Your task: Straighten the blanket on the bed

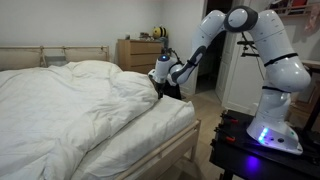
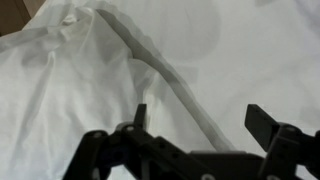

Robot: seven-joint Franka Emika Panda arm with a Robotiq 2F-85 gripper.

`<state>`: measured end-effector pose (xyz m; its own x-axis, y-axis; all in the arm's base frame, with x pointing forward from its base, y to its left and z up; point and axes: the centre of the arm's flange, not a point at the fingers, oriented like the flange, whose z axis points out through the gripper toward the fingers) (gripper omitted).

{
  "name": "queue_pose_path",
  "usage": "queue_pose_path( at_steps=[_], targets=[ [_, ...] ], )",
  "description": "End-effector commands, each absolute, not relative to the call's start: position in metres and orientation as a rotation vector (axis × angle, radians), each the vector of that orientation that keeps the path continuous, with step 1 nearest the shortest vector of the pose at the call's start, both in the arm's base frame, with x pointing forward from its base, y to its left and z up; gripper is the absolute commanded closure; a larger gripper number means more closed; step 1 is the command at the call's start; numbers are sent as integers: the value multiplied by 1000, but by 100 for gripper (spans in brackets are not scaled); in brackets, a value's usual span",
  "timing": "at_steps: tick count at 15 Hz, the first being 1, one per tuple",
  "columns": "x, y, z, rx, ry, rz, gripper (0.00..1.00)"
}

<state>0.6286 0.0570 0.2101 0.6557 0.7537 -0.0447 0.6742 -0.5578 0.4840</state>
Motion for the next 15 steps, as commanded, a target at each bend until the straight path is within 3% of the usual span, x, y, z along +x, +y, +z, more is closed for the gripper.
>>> queue_pose_path(
  at_steps=[1,15],
  targets=[
    [628,57,208,2410,1116,226,0],
    [626,62,204,2333,1244,180,0]
  ],
)
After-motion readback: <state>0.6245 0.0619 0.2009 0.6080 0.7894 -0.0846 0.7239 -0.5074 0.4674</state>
